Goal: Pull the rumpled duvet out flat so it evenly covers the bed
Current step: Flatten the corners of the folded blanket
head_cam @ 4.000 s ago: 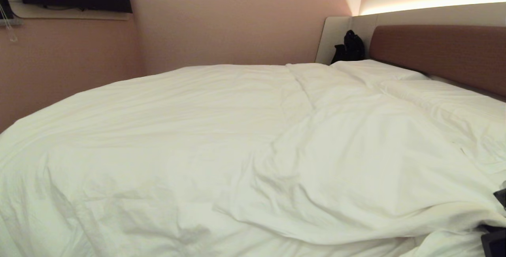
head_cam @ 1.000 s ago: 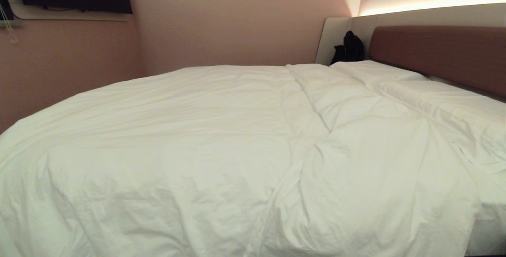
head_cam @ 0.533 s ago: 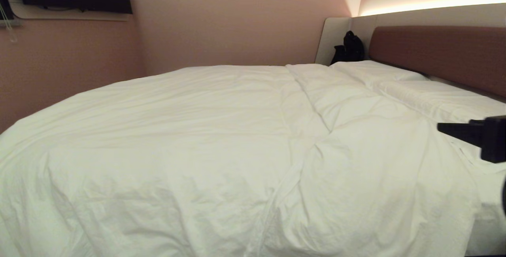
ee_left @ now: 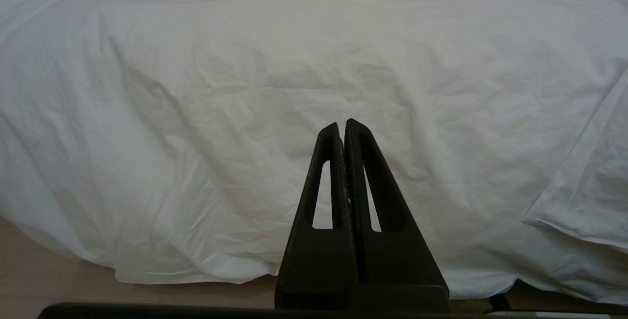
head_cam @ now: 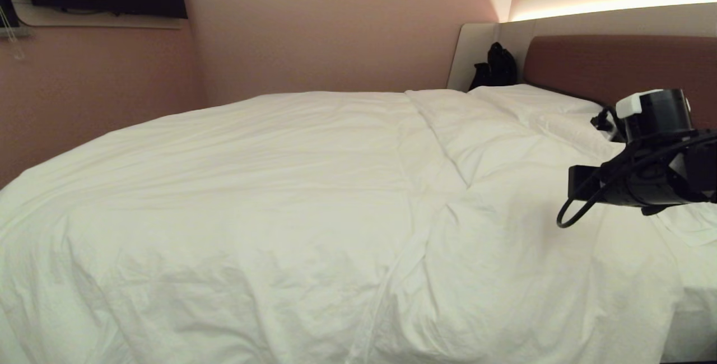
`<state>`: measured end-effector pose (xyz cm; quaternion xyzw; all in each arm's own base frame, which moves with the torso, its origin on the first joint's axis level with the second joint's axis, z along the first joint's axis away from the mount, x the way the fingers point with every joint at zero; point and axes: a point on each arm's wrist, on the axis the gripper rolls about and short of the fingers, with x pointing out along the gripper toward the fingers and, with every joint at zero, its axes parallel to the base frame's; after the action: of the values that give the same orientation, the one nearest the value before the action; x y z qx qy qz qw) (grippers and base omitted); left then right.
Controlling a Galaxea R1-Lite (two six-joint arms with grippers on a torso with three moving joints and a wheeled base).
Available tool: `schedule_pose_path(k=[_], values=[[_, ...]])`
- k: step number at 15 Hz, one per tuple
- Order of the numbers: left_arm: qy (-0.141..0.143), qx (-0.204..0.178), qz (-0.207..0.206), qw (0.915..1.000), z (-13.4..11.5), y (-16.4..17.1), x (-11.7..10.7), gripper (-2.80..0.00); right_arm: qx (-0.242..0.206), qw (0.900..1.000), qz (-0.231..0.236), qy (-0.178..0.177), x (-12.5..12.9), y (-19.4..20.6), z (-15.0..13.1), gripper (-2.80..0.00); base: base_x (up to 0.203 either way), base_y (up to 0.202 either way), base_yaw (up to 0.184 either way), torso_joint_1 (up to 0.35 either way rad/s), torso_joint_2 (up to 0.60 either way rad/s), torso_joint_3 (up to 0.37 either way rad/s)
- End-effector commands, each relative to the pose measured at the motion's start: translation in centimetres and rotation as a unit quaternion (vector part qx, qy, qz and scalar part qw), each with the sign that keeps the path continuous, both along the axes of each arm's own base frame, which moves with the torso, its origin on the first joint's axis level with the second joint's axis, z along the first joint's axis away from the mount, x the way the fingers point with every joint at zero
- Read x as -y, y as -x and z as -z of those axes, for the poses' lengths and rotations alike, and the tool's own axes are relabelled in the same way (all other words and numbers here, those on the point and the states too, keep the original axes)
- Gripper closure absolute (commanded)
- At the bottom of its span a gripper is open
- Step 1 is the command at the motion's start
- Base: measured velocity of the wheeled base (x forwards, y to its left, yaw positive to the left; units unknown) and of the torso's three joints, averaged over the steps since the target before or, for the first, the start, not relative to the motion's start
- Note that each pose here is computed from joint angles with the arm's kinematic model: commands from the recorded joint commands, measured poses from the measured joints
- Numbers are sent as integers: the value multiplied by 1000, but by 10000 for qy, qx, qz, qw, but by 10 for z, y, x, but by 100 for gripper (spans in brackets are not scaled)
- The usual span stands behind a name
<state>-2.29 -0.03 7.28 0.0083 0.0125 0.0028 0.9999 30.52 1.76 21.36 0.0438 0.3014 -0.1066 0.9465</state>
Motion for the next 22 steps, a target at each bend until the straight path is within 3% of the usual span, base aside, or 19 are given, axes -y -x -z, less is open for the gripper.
schedule_pose_path(k=[1,3,5,8,16,17,22], values=[[0,-6,-7,10000,0,0,0,0,-243,9996,-59,-121,18,-6,16,0,0,0,0,0,0,0],[0,-6,-2,10000,0,0,0,0,-121,9998,97,-118,36,-3,17,0,0,0,0,0,0,0],[0,-6,-2,10000,0,0,0,0,-95,9998,112,-141,37,-3,17,0,0,0,0,0,0,0],[0,-6,-2,10000,0,0,0,0,78,9974,516,-494,45,5,15,0,0,0,0,0,0,0],[0,-6,-2,10000,0,0,0,0,-248,9950,752,-609,54,9,36,0,0,0,0,0,0,0],[0,-6,-2,10000,0,0,0,0,-243,9946,783,-643,53,9,37,-280,0,0,0,0,0,0],[0,-6,-2,10000,0,0,0,0,-288,9928,873,-766,55,2,42,-280,0,0,0,0,0,0]])
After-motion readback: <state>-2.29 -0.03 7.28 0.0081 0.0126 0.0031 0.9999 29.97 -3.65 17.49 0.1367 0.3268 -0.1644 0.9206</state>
